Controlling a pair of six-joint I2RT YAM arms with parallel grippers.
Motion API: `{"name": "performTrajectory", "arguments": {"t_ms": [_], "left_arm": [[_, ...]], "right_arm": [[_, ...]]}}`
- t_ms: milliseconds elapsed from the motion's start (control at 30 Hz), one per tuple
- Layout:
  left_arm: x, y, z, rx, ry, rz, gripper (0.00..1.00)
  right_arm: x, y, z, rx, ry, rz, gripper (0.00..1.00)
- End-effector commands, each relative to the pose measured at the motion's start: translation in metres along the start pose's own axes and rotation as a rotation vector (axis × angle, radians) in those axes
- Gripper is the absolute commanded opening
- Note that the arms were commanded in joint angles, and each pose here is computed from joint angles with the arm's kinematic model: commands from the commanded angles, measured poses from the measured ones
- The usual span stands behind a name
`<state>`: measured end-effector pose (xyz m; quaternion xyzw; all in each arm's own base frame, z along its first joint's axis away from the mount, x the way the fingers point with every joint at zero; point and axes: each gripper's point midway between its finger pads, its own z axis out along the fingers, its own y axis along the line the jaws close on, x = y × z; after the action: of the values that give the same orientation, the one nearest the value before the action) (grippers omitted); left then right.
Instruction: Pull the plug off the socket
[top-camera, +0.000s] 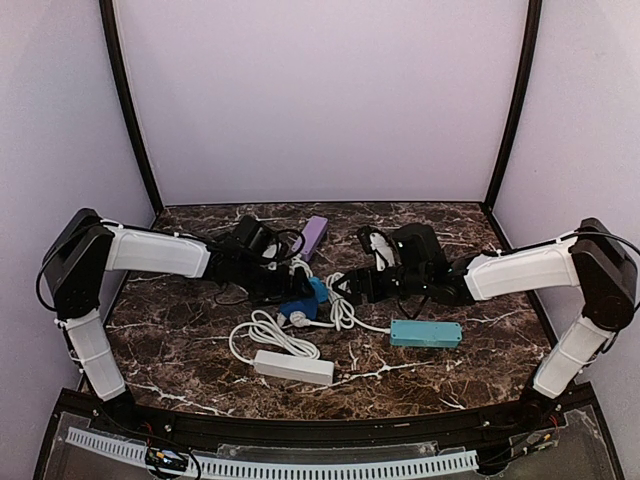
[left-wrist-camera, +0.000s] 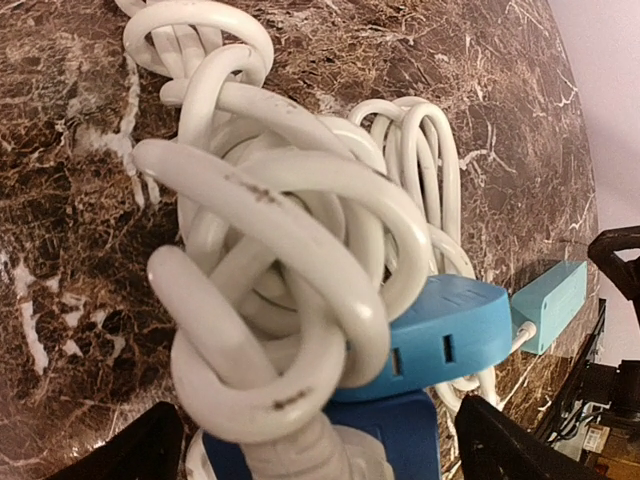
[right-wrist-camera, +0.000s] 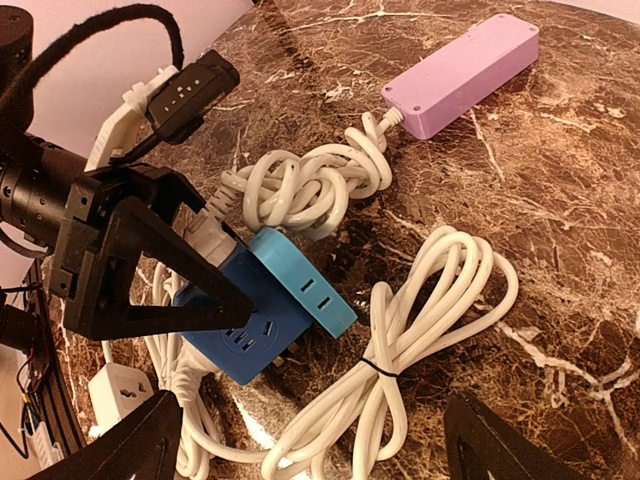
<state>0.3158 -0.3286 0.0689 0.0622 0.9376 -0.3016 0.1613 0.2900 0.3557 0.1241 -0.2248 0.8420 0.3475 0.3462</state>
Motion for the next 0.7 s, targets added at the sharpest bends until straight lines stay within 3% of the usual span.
{"name": "performTrajectory", "arguments": {"t_ms": [0, 200, 400, 667], "left_arm": [[-0.0017, -0.0048, 0.0055, 0.002, 0.01, 0.016, 0.96], [-0.0045, -0.0053, 0.0093, -0.001, 0.009, 0.026, 0.87], [0.0011, -0.0034, 0.0119, -0.003, 0.034, 0.018, 0.7], [0.0024, -0.0113, 0.0045, 0.028, 0.042, 0.053, 0.58]], "right_arm": [[-0.0061, 0.0008, 0.0002, 0.001, -0.029, 0.004, 0.9], [-0.003, -0.0007, 0.0017, 0.004, -0.021, 0.006, 0.9], [-0.0052, -0.0021, 0.0013, 0.017, -0.024, -0.007, 0.9], [-0.0087, -0.0026, -0.001, 0.027, -0.027, -0.033, 0.9]]}}
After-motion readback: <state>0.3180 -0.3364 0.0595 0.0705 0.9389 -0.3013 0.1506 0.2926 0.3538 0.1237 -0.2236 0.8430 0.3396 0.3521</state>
